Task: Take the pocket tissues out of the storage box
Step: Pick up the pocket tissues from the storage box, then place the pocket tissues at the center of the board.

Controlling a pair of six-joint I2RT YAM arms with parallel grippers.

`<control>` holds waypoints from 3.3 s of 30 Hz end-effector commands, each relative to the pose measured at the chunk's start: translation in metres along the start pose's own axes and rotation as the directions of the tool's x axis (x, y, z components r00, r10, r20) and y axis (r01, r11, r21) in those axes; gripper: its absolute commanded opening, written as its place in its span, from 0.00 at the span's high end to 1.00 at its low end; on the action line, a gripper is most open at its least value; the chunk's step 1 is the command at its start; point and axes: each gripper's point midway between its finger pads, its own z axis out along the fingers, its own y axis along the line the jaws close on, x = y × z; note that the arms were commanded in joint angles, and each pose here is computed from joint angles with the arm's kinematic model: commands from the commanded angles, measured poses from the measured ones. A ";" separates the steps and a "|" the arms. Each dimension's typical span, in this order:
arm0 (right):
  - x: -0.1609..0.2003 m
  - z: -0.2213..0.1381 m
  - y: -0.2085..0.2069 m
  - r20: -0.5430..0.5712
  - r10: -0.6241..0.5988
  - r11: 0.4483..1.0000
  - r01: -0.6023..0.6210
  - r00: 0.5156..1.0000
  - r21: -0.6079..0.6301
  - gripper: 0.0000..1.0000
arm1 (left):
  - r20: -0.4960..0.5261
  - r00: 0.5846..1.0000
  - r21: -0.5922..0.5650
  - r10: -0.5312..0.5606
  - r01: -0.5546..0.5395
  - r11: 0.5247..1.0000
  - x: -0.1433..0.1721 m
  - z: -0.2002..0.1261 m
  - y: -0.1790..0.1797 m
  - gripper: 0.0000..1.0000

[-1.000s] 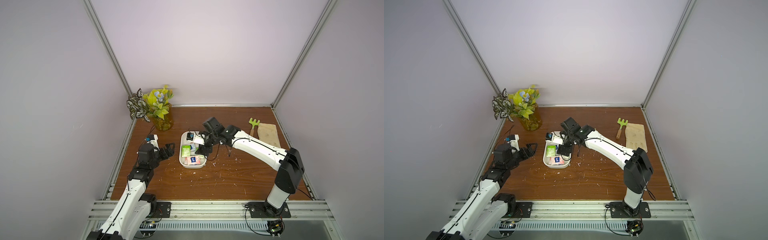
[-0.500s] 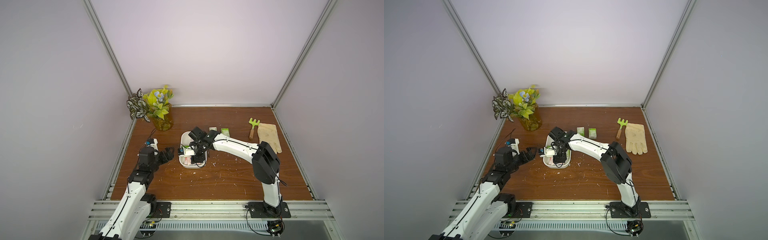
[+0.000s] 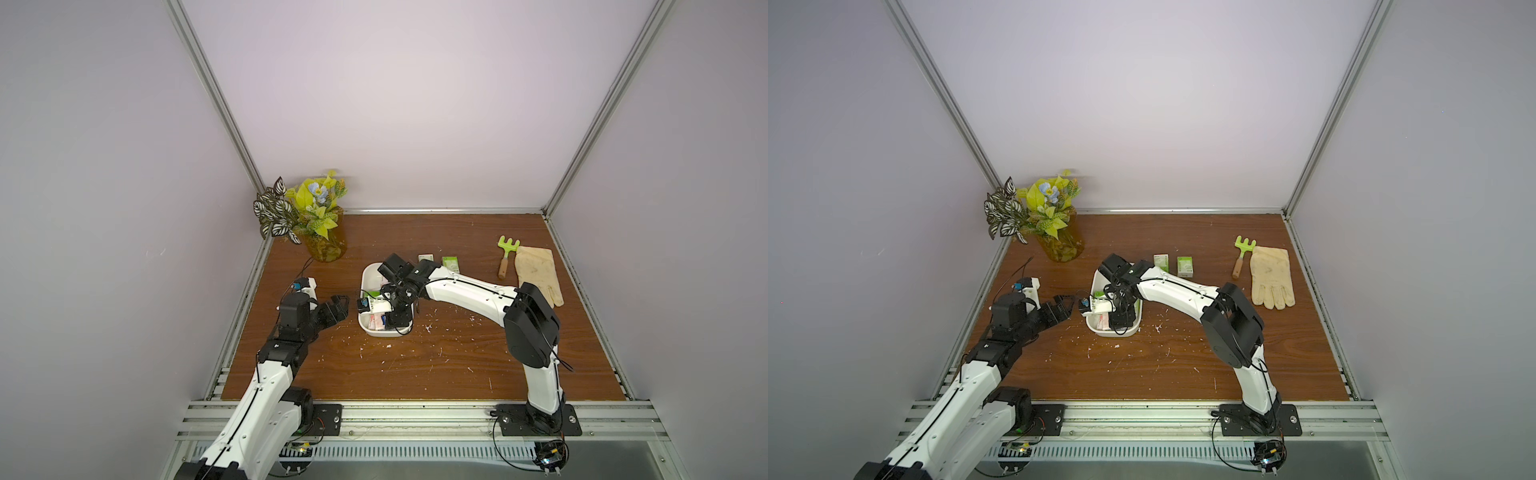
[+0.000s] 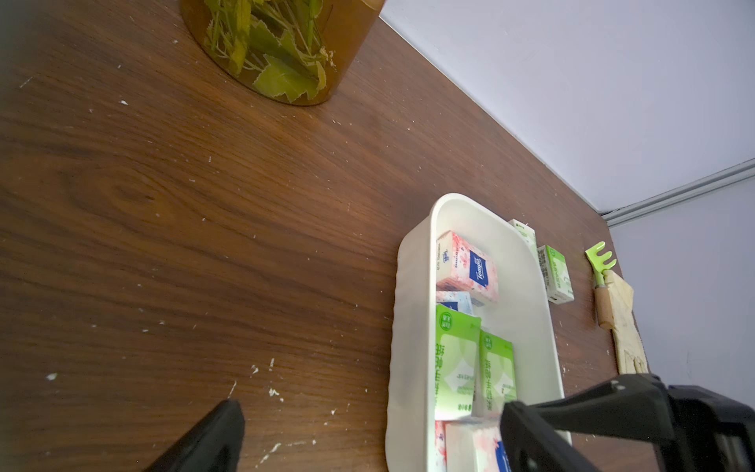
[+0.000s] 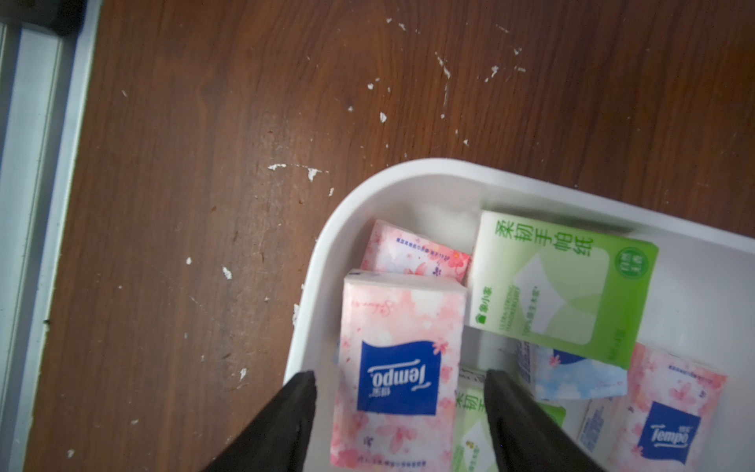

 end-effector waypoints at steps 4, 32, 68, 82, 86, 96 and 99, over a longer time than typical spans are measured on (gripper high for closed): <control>-0.002 0.006 0.010 0.003 -0.024 0.998 0.024 1.000 -0.059 0.27 | 0.015 1.000 0.001 0.007 -0.007 1.000 -0.006 -0.001 0.000 0.06; -0.004 -0.003 -0.001 0.004 -0.027 0.999 0.026 1.000 0.028 0.47 | -0.007 1.000 -0.002 -0.003 0.002 1.000 0.002 0.004 0.004 0.06; 0.153 -0.168 -0.124 0.516 0.787 0.174 -0.924 0.339 0.342 0.55 | -0.082 0.997 0.195 -0.013 0.029 0.980 0.007 0.022 -0.029 0.17; 0.288 -0.152 -0.129 0.533 0.843 -0.154 -0.915 0.075 0.372 0.55 | -0.178 0.984 0.188 0.011 0.023 0.982 0.021 0.041 -0.036 0.24; 0.306 -0.140 -0.135 0.500 0.865 -0.176 -0.904 0.046 0.389 0.54 | -0.181 0.983 0.185 0.011 0.023 0.983 0.021 0.043 -0.036 0.24; 0.333 -0.112 -0.147 0.435 0.900 -0.204 -0.876 0.007 0.437 0.55 | -0.182 0.983 0.174 0.010 0.022 0.984 0.020 0.044 -0.035 0.24; 0.341 -0.107 -0.145 0.427 0.904 -0.222 -0.865 -0.010 0.451 0.55 | -0.184 0.983 0.175 0.012 0.021 0.984 0.020 0.044 -0.035 0.24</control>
